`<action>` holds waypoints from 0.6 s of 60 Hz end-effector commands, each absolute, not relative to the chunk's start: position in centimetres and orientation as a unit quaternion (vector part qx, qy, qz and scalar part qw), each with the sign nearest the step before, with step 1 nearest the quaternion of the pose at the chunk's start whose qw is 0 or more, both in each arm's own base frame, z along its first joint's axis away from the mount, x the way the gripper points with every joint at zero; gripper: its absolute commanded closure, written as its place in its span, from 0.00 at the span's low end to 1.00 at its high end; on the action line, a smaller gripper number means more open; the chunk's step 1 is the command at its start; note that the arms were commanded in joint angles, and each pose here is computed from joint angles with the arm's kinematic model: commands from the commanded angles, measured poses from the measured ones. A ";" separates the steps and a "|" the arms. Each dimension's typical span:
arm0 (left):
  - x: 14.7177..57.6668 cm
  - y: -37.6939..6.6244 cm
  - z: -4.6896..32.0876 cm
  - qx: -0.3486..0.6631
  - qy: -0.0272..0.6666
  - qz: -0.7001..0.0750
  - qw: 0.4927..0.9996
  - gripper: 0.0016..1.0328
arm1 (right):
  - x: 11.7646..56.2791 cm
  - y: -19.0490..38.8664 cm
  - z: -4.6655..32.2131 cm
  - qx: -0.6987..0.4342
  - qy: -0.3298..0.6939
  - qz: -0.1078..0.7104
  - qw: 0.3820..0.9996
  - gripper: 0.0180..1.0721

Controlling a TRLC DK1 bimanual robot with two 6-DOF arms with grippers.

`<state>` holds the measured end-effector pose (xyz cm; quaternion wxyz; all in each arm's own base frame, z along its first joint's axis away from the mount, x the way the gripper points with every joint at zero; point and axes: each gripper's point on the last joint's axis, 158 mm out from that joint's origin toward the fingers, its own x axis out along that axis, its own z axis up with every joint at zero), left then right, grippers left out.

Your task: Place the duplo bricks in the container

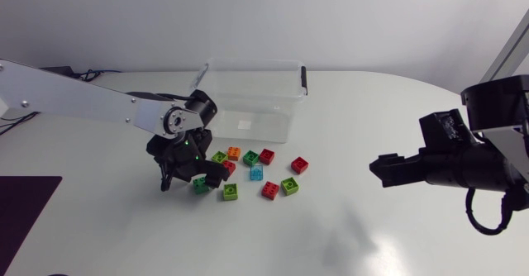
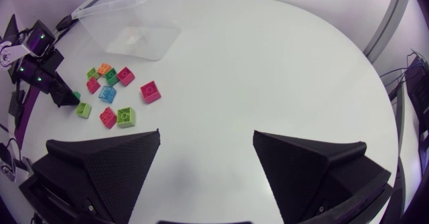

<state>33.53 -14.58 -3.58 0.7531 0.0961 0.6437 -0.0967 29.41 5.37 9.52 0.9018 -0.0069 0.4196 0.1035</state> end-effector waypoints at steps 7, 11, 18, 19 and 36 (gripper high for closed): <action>34.1 -14.1 -4.5 0.077 0.652 -0.075 0.751 0.44 | 29.9 6.8 10.2 -0.030 0.407 0.135 0.903 0.05; 34.0 -13.9 -4.8 0.078 0.656 -0.073 0.747 0.50 | 30.1 7.6 10.2 -0.041 0.403 0.147 0.903 0.05; 33.6 -13.7 -4.6 0.079 0.660 -0.071 0.744 0.59 | 30.7 8.2 9.6 -0.052 0.412 0.148 0.898 0.05; 33.6 -13.7 -4.5 0.079 0.660 -0.071 0.744 0.60 | 30.8 8.3 9.5 -0.053 0.415 0.149 0.896 0.05; 33.3 -13.8 -2.0 0.076 0.643 -0.078 0.758 0.62 | 31.3 8.7 8.4 -0.056 0.423 0.152 0.892 0.05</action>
